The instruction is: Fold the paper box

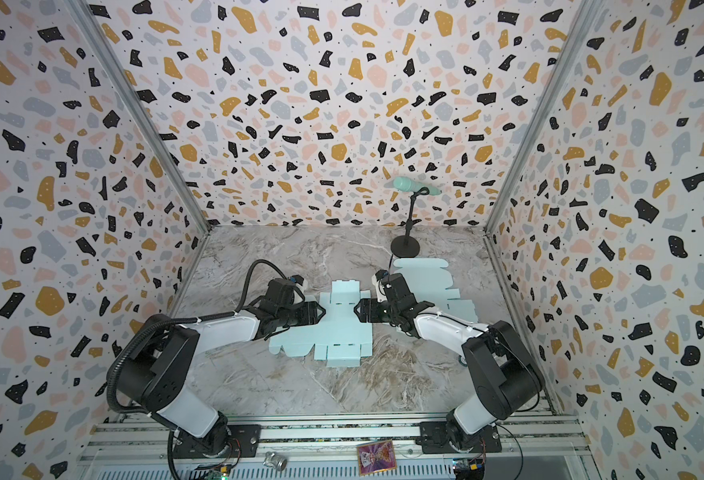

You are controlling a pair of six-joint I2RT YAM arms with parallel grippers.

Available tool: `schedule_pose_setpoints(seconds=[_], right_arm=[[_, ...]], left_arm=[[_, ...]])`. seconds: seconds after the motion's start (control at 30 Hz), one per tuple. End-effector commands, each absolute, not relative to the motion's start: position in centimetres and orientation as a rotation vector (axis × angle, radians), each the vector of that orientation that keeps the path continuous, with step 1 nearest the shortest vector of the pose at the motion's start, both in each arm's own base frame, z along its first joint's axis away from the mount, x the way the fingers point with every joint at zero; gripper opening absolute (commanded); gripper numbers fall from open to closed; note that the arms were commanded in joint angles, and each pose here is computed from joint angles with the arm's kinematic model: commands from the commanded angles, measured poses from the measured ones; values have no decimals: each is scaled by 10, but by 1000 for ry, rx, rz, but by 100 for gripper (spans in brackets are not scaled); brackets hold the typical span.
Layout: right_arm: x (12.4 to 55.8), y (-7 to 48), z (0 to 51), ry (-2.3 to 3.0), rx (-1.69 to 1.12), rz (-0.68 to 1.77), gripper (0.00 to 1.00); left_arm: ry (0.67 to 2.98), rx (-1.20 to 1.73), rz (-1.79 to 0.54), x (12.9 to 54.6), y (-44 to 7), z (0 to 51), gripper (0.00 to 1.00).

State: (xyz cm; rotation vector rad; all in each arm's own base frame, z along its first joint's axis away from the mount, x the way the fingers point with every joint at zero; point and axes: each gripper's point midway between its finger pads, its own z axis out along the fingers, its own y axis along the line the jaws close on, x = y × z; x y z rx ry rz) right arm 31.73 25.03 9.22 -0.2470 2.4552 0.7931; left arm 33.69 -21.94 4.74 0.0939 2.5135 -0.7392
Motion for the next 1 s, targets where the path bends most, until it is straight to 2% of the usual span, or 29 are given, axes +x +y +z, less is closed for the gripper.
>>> schedule_pose_setpoints(seconds=[0.0, 0.4, 0.97], right_arm=[[302, 241, 96, 2478, -272, 766, 79], [284, 235, 85, 2500, -251, 878, 73], [305, 253, 80, 2456, -182, 986, 69]], left_arm=[[2480, 145, -755, 343, -225, 55, 55], [2527, 56, -709, 322, -207, 27, 50], [2528, 30, -705, 315, -201, 21, 50]])
